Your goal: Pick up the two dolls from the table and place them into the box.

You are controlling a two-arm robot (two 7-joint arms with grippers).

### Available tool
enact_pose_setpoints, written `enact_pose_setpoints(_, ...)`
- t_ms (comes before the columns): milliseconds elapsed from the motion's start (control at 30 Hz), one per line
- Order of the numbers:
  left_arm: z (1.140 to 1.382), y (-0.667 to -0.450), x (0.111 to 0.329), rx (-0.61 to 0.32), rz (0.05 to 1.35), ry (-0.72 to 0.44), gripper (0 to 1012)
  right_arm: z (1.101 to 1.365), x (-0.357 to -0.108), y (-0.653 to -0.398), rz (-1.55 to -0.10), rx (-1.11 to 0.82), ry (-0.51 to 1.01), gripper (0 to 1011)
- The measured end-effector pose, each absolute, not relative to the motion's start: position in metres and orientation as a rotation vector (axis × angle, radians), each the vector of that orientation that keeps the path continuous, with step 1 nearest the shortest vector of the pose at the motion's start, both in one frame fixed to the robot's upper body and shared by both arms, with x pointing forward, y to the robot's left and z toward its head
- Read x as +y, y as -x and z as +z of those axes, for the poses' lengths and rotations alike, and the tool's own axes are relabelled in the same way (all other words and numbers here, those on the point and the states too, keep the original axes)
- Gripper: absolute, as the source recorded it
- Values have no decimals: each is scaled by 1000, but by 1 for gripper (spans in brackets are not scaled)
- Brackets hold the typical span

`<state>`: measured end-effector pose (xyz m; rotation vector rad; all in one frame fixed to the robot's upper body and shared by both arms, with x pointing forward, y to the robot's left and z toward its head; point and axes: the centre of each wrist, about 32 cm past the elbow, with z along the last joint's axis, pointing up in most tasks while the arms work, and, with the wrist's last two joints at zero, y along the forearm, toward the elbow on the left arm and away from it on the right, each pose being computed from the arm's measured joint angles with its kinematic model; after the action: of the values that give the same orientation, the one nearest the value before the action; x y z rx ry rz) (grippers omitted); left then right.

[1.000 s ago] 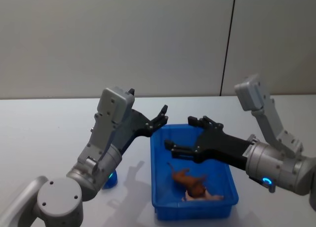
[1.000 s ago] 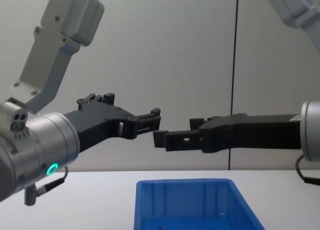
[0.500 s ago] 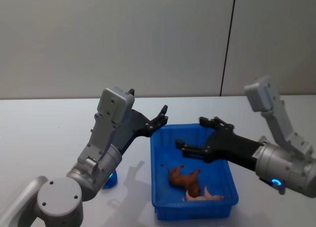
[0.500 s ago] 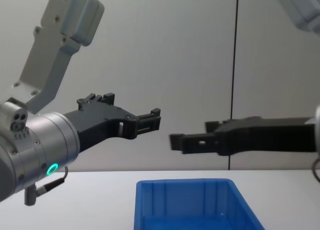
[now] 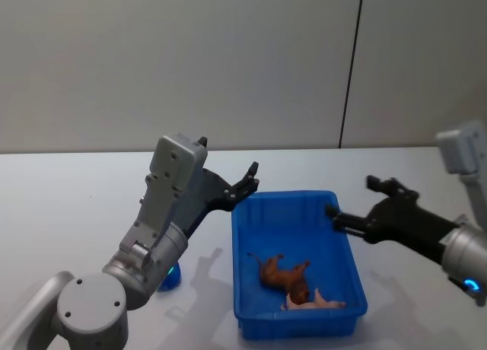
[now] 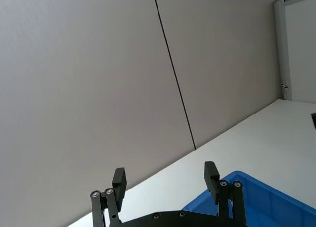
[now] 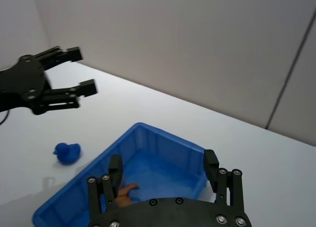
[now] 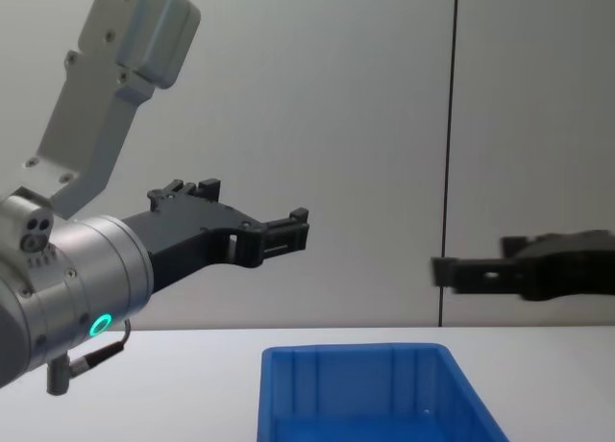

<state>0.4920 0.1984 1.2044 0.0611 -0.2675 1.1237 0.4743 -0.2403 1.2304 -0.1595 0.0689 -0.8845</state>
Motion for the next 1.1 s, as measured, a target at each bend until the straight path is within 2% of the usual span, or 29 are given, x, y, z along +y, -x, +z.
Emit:
enact_pose_setpoints(700,1204,-492,198,-268,1123,-61,1001,1214,-277,-440,-1189,31,28,1001)
enact_pose_setpoints(1100,1207,-488,207,-251,1118,-71,1001,1209,-285,-430,-1266,21,-10,1001)
